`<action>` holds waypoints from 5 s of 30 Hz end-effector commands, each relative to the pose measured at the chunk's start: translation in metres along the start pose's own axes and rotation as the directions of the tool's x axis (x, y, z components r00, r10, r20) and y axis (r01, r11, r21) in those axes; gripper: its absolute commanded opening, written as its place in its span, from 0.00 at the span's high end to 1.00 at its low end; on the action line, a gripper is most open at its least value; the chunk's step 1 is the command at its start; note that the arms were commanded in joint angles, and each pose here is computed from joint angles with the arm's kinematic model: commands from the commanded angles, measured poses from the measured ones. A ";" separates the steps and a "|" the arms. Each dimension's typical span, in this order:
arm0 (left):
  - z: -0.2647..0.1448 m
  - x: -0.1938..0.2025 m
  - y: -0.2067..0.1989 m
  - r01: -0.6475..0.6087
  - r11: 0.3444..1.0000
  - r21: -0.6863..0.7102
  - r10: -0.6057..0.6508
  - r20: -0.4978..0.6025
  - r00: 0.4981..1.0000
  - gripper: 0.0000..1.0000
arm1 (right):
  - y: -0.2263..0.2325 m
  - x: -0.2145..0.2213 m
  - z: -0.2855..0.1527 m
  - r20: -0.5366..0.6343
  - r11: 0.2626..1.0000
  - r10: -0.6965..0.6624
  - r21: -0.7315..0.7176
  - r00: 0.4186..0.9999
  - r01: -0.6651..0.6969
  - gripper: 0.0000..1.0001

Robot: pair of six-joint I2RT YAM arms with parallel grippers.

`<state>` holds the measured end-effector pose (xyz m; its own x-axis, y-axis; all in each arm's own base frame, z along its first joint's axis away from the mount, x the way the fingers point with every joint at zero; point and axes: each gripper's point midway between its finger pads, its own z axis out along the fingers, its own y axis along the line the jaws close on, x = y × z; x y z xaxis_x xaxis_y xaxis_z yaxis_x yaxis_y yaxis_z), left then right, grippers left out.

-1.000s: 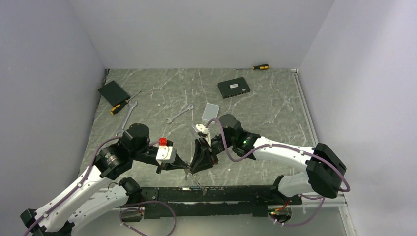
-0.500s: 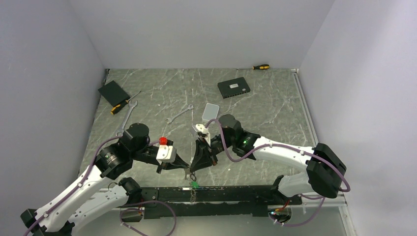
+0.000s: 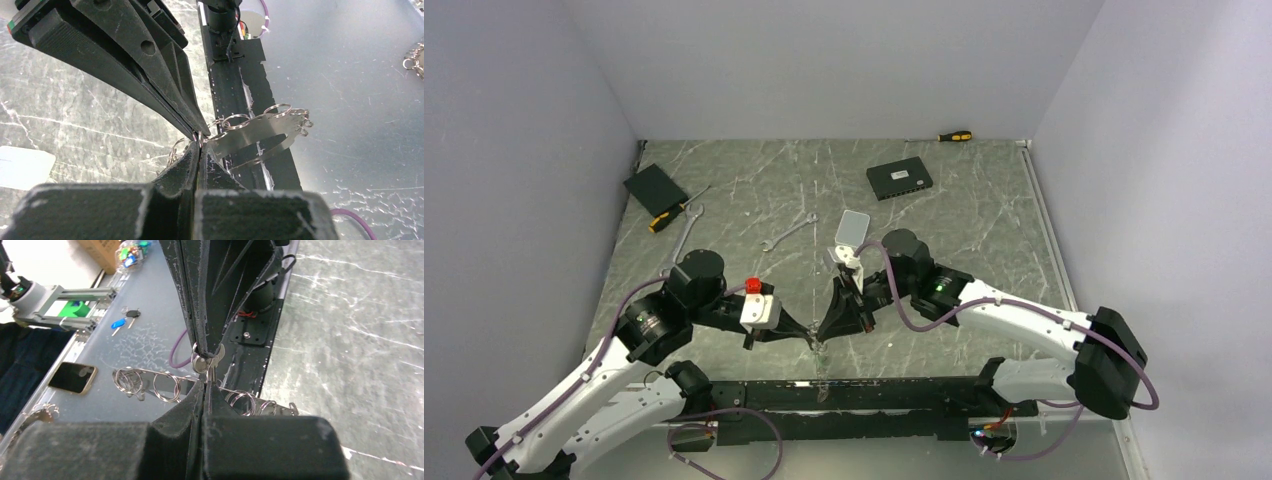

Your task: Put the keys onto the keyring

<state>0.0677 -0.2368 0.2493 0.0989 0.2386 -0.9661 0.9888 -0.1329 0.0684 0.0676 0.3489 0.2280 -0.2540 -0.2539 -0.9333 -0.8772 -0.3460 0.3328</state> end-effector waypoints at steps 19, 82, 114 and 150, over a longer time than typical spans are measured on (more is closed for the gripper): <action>0.012 0.019 0.010 0.024 1.000 0.017 -0.024 -0.033 0.999 0.73 | -0.008 -0.051 -0.039 0.132 0.949 -0.191 0.276 0.973 0.149 1.00; -0.010 -0.018 0.053 0.039 0.951 -0.308 -0.015 0.080 0.997 0.53 | -0.029 -0.043 -0.033 0.022 0.827 -0.309 0.500 0.951 0.258 1.00; 0.017 0.016 0.063 0.252 0.941 -0.228 -0.261 -0.012 0.965 0.49 | -0.055 -0.055 -0.055 0.031 0.695 -0.270 0.698 0.962 0.172 1.00; -0.009 -0.019 0.048 0.110 0.958 -0.264 -0.094 0.071 0.993 0.43 | -0.032 -0.034 -0.051 0.028 0.746 -0.406 0.587 0.913 0.314 1.00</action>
<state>0.1137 -0.2422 0.2498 -0.0397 0.2637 -0.9638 0.9929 0.1190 -0.0084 0.1334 0.3188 0.2334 -0.0051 -0.1433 -0.9897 -0.9626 0.2686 -0.0339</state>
